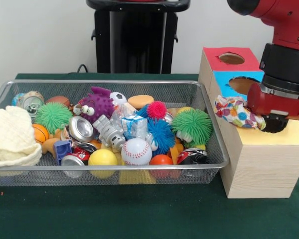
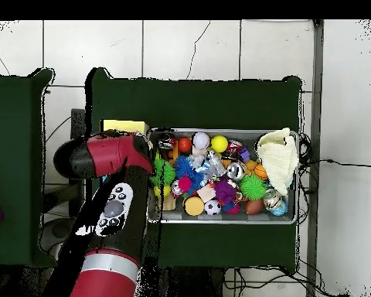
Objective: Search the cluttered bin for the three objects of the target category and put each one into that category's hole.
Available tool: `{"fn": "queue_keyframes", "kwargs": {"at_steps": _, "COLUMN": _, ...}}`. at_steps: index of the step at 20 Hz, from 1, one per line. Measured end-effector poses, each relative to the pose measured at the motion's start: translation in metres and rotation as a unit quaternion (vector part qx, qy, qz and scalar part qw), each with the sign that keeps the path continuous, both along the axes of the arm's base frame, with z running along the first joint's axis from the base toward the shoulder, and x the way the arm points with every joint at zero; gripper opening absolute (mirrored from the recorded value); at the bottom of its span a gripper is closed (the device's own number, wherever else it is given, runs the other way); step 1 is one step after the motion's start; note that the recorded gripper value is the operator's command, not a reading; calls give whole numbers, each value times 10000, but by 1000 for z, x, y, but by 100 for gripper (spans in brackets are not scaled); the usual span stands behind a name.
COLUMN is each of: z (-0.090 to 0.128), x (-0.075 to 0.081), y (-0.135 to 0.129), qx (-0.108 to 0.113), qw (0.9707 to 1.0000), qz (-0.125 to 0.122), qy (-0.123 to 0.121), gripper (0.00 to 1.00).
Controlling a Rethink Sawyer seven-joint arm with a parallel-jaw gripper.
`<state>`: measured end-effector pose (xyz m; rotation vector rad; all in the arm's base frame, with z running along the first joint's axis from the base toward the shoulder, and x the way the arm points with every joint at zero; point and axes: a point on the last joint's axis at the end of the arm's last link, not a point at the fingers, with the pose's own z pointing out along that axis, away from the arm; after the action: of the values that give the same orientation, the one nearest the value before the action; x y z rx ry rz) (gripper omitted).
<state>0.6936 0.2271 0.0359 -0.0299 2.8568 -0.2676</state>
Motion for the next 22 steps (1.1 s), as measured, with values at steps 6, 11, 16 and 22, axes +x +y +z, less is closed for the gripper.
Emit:
{"fn": "queue_keyframes", "kwargs": {"at_steps": 6, "z": 4, "x": 6, "y": 0, "qx": 8, "qw": 9994, "qz": -93, "qy": 331, "gripper": 100}}
{"fn": "queue_keyframes", "kwargs": {"at_steps": 11, "z": 7, "x": 11, "y": 0, "qx": 31, "qw": 9983, "qz": -162, "qy": 554, "gripper": 100}}
{"fn": "queue_keyframes", "kwargs": {"at_steps": 16, "z": 8, "x": 16, "y": 0, "qx": 43, "qw": 9966, "qz": -227, "qy": 797, "gripper": 100}}
{"fn": "queue_keyframes", "kwargs": {"at_steps": 22, "z": 9, "x": 21, "y": -1, "qx": 42, "qw": 9941, "qz": -285, "qy": 1045, "gripper": 100}}
